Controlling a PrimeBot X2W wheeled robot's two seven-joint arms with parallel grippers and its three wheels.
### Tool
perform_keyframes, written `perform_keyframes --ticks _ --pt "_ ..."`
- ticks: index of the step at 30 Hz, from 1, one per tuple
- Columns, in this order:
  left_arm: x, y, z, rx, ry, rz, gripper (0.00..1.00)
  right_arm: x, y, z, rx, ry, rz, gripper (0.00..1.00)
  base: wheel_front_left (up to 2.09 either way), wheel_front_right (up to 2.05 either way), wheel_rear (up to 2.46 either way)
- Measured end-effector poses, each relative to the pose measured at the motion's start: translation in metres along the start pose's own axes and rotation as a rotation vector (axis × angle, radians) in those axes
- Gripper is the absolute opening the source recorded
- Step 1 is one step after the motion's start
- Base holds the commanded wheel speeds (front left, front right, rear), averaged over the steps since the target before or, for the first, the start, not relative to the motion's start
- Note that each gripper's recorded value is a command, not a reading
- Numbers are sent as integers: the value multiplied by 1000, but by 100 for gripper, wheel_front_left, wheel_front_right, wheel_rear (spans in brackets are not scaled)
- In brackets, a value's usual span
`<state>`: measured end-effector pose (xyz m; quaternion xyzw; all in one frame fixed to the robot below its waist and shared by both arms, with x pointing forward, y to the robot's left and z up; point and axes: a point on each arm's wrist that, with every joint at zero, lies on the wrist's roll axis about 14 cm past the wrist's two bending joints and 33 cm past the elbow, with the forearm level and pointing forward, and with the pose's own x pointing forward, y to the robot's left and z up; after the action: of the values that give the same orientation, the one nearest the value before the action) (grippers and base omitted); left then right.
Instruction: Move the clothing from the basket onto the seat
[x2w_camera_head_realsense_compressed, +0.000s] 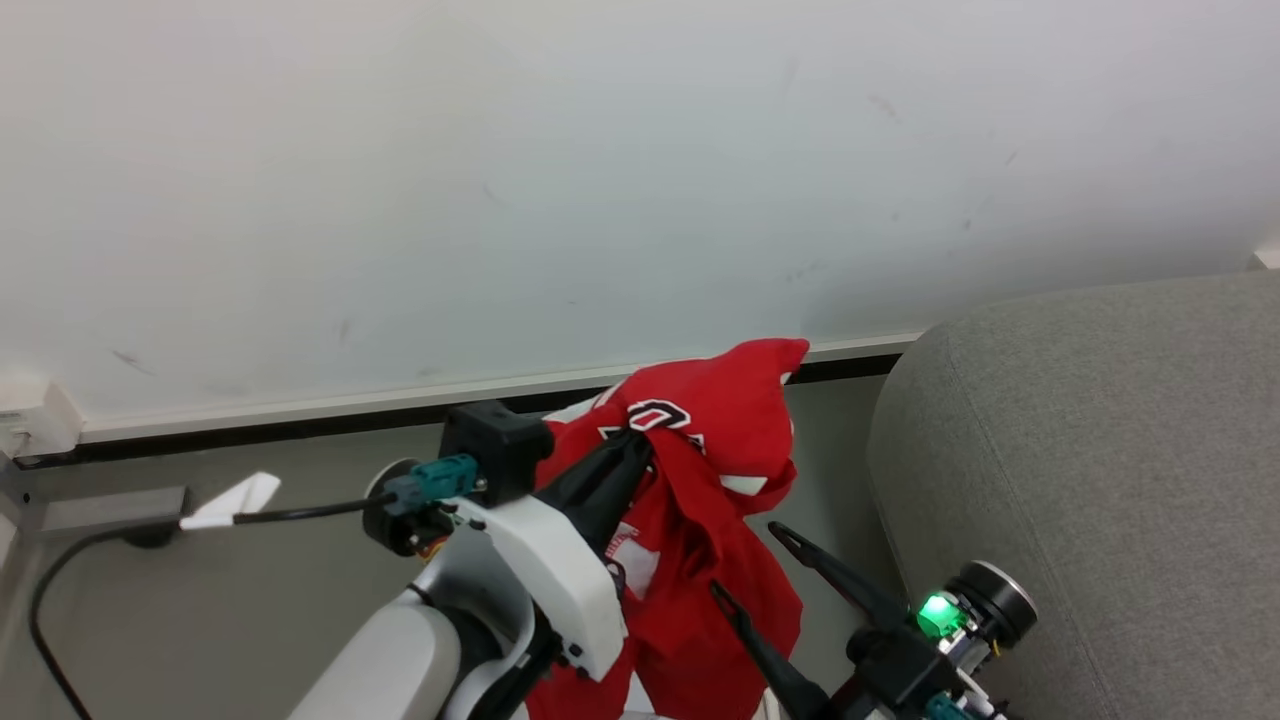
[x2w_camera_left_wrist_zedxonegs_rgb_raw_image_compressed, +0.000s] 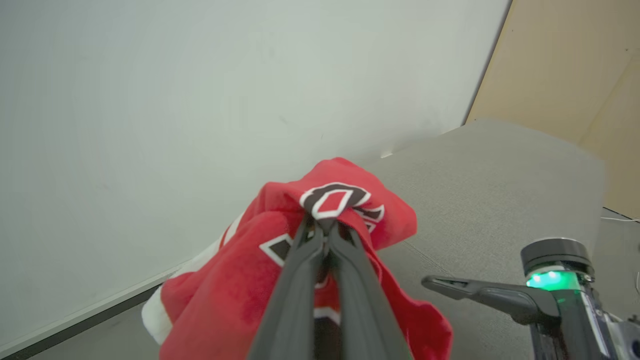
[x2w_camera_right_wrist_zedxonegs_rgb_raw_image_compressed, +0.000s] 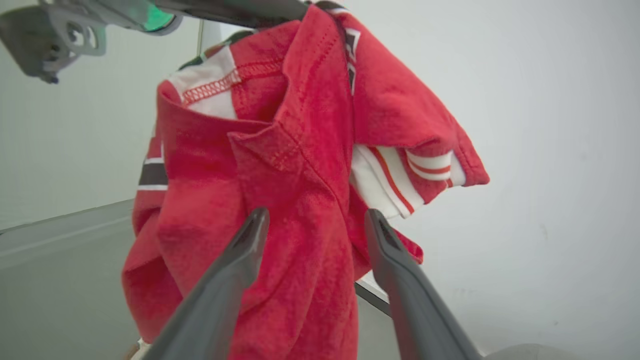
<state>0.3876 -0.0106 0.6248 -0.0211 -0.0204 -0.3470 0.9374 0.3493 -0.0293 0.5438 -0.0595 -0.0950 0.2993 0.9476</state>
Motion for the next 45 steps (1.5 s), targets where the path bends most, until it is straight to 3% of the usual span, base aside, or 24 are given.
perform_keyframes --ticks 6,13,14,16,26,27,28,30,31,32,45 --pt "1 -25 -7 -21 32 -85 0 24 2 5 -71 5 68 100 0 0 0" --pt "1 -44 -16 -60 64 -145 0 44 -2 7 -59 9 72 100 0 0 0" --pt "1 -44 -18 -60 70 -146 0 45 1 6 -46 13 77 86 0 0 0" --pt "0 -44 -20 -64 77 -146 0 48 5 7 -30 12 87 0 0 0 0" --pt "1 -35 -25 -77 85 -118 0 50 7 9 44 2 83 0 0 0 0" --pt "2 -34 -25 -79 83 -112 7 50 6 9 49 1 79 0 0 0 0" --pt "2 -32 -25 -82 82 -105 26 49 5 9 56 1 75 0 0 0 0" --pt "3 -30 -27 -81 82 -95 38 49 3 9 72 -1 65 0 0 0 0" --pt "4 -29 -29 -78 85 -92 49 49 1 9 78 -2 60 0 0 0 0" --pt "4 -28 -29 -75 81 -88 100 49 0 9 86 -2 54 0 0 0 0" --pt "5 -13 -38 -43 62 -17 100 43 -29 6 134 1 -28 0 0 0 0"
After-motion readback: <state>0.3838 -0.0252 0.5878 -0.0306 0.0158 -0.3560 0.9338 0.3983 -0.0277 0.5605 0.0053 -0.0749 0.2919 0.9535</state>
